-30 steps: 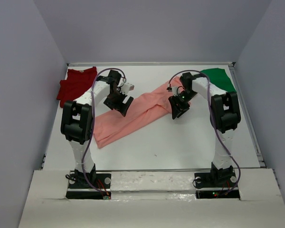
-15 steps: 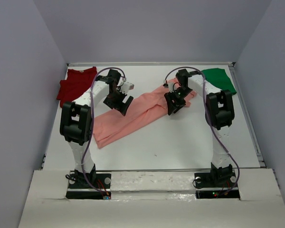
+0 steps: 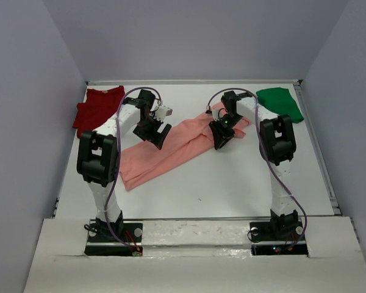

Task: Fold and stack the t-shirts
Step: Rotate the tshirt 90 degrees

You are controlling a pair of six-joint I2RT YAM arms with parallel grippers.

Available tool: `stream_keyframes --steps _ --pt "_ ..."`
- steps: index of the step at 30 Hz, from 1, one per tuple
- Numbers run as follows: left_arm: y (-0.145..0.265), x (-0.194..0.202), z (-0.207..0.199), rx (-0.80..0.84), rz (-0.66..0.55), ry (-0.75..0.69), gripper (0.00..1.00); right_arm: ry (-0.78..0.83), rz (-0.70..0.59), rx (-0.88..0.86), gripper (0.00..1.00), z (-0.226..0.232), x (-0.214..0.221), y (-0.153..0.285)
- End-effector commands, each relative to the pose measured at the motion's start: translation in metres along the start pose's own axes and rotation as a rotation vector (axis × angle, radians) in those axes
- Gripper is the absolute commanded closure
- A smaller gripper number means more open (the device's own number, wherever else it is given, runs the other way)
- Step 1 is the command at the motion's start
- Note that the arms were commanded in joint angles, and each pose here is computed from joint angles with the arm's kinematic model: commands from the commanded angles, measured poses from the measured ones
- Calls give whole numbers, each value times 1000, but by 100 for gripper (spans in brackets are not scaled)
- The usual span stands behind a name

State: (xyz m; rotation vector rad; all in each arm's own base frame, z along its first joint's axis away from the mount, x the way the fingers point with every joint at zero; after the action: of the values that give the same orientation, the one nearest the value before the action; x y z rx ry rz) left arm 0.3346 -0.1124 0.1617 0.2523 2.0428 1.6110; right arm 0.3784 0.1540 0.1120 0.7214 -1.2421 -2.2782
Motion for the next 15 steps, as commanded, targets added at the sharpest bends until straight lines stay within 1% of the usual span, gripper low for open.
stream_keyframes --steps 1,2,3,4,6,7,15 --pt "20 3 -4 10 -40 -6 1 20 -3 13 63 6 -9 2" --pt "20 3 -4 10 -39 -9 1 19 -2 13 69 6 -9 2" --pt "20 3 -4 9 -40 -11 1 18 1 13 71 6 -8 2" --pt "20 4 -4 9 -38 -10 1 18 2 14 81 6 -8 2" --pt "21 3 -4 9 -41 -11 1 19 3 17 92 7 -7 3" --pt "21 3 -4 9 -41 -10 1 20 2 18 100 7 -7 3" --pt "22 4 -5 10 -44 -7 1 22 7 9 100 11 -3 7"
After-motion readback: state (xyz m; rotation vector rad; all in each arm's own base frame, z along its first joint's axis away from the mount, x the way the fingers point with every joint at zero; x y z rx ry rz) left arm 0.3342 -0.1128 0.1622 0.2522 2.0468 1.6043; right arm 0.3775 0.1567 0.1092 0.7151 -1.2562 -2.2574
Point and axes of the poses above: each gripper's point midway between its finger pads, its own y axis back along the fingers, its own z axis along the line the jaws close on, x = y × z, the point moved 9 cm from there along y, back along the fingers, and after that the axes turned 6 degrees about y, right-handed, at the moved point
